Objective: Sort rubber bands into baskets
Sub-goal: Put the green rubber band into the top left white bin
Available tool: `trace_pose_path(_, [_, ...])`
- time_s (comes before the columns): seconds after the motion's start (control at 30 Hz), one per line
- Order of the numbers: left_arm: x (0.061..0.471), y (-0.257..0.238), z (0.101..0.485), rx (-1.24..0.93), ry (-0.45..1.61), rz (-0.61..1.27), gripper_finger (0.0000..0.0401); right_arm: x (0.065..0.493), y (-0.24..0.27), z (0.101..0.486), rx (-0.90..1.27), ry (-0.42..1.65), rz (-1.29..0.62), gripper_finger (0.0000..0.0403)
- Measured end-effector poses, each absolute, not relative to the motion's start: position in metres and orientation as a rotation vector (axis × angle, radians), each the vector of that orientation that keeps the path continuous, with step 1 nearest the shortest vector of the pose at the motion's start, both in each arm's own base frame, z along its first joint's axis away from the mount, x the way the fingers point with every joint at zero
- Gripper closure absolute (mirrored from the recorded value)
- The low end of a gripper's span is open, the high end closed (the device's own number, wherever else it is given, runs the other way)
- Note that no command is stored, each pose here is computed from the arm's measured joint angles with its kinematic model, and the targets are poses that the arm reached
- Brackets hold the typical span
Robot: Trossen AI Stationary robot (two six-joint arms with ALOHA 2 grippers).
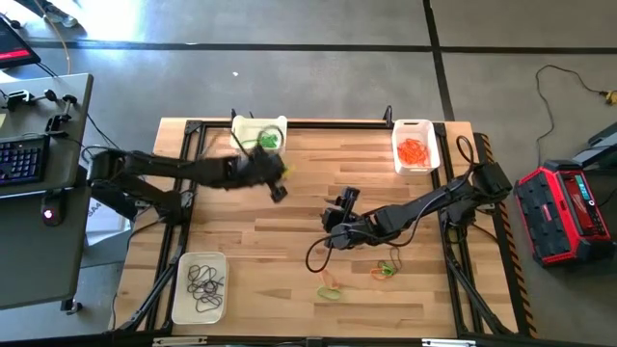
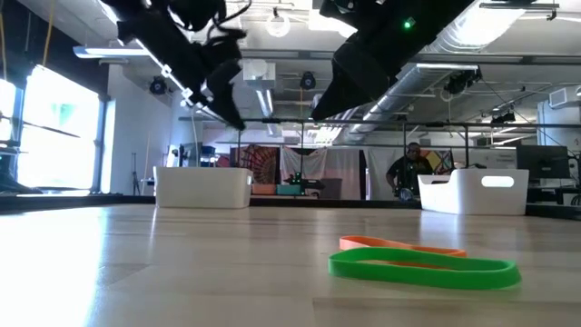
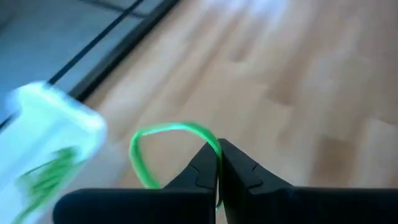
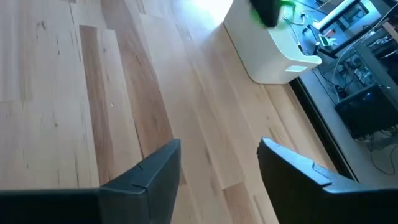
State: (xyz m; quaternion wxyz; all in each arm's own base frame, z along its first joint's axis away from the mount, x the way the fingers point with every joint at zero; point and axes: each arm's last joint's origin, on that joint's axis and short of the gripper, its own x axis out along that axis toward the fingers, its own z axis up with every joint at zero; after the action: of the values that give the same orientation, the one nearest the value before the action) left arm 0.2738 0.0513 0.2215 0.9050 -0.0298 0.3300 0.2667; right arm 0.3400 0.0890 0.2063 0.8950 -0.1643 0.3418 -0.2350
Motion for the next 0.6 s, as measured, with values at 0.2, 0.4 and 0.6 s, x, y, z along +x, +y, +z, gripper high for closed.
trace_pose_path(0.2, [0.249, 0.103, 0.225, -0.071, 0.747, 0.720, 0.0401, 0.339, 0.088, 0.206, -0.354, 0.721, -0.485, 0.0199])
trace_pose_path(0.4, [0.224, 0.152, 0.220, -0.182, 0.772, 0.754, 0.0401, 0.340, 0.086, 0.205, -0.354, 0.724, -0.491, 0.0199])
trace_pose_path(0.6, [0.205, 0.179, 0.221, -0.252, 0.751, 0.746, 0.0401, 0.341, 0.082, 0.205, -0.350, 0.728, -0.503, 0.0199])
